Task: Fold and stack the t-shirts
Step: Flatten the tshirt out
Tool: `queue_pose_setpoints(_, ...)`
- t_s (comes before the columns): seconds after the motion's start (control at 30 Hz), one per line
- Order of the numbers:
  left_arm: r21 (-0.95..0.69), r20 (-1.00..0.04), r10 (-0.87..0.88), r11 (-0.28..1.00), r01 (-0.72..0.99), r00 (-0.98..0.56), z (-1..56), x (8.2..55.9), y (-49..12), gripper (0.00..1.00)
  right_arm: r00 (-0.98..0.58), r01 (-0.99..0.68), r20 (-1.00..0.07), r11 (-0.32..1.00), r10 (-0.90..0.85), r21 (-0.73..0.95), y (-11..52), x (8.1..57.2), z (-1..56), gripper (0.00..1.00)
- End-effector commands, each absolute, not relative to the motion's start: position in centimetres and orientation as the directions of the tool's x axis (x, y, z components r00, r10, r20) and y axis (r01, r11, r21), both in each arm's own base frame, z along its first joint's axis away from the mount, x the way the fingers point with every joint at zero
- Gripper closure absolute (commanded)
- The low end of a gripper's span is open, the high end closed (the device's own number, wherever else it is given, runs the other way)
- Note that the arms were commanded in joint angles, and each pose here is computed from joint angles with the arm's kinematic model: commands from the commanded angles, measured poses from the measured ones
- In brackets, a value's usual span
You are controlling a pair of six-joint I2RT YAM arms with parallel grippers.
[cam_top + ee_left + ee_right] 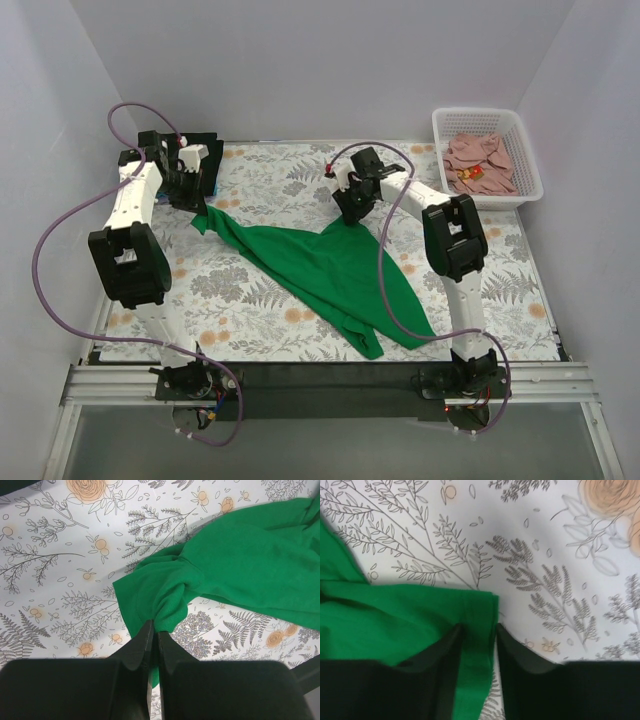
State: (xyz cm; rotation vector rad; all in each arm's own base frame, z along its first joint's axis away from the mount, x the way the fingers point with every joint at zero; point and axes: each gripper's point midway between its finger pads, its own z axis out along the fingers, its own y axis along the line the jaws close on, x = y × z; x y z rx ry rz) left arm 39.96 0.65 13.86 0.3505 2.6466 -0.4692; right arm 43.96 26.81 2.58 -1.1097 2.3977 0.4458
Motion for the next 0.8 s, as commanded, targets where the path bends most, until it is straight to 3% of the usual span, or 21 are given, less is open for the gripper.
queue_pose_setpoints(0.0, -0.267, -0.497, 0.162, 0.906, 0.328, -0.852, 15.8, 39.9, 0.3, 1.00, -0.601, -0.781, -0.425, 0.610, -0.677, 0.132, 25.2, 40.0, -0.4, 0.65)
queue_pose_setpoints(0.03, -0.264, -0.499, 0.164, 0.906, 0.329, -0.851, 15.8, 39.9, 0.3, 1.00, -0.604, -0.781, -0.405, 0.610, -0.687, 0.129, 24.6, 39.0, -0.7, 0.87)
queue_pose_setpoints(0.07, -0.263, -0.499, 0.163, 0.908, 0.328, -0.851, 15.8, 39.9, 0.4, 1.00, -0.604, -0.781, -0.397, 0.612, -0.691, 0.123, 24.0, 38.7, -0.7, 0.98)
queue_pose_setpoints(0.3, -0.216, -0.512, 0.181, 0.919, 0.330, -0.840, 16.0, 40.2, 1.1, 1.00, -0.578, -0.784, -0.430, 0.618, -0.694, 0.058, 19.9, 33.3, 3.3, 0.99)
queue_pose_setpoints(0.5, -0.274, -0.505, 0.143, 0.909, 0.316, -0.851, 15.7, 40.9, 0.4, 1.00, -0.485, -0.723, -0.621, 0.682, -0.616, -0.112, 17.9, 37.2, 12.3, 0.99)
queue_pose_setpoints(0.63, -0.287, -0.506, 0.137, 0.904, 0.316, -0.852, 15.9, 41.0, 0.1, 1.00, -0.363, -0.806, -0.725, 0.588, -0.586, -0.072, 20.7, 34.8, 16.7, 0.99)
queue_pose_setpoints(0.77, -0.295, -0.507, 0.136, 0.901, 0.319, -0.851, 15.9, 40.7, -0.1, 1.00, -0.278, -0.892, -0.723, 0.449, -0.632, -0.049, 22.4, 29.4, 15.6, 0.99)
